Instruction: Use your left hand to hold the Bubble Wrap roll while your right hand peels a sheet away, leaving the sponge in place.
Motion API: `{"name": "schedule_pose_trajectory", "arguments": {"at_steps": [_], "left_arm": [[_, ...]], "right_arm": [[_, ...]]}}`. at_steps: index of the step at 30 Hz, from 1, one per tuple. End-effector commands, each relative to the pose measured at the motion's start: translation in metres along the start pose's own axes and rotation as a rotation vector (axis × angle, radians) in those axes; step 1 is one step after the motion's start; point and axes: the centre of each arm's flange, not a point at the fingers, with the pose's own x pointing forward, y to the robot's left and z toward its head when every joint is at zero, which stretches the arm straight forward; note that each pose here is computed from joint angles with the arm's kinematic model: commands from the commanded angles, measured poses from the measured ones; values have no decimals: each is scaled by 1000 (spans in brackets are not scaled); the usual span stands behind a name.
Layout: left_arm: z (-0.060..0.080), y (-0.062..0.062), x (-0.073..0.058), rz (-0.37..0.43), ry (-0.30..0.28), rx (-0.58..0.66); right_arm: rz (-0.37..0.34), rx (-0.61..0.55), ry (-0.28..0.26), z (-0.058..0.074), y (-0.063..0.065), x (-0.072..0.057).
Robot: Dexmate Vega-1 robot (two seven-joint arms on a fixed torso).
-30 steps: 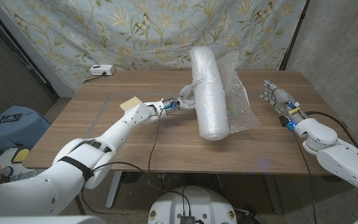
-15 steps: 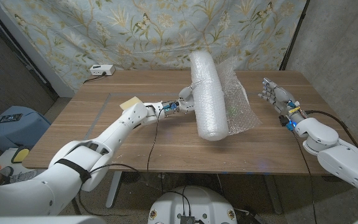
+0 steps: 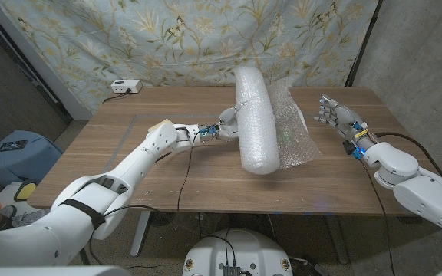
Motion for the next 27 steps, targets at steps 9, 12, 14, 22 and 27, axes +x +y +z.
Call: {"name": "schedule_pose_trajectory", "arguments": {"at_steps": [9, 12, 14, 22, 27], "left_arm": [[5, -6, -3, 57, 67, -29], [6, -4, -3, 66, 72, -32], [6, -4, -3, 79, 80, -30], [12, -2, -3, 117, 102, -20], [15, -2, -1, 135, 110, -8]], "right_arm": [[68, -65, 69, 15, 7, 2], [77, -68, 77, 18, 7, 3], [84, -72, 81, 20, 7, 4], [113, -84, 92, 28, 8, 7], [121, -76, 91, 31, 9, 8]]}}
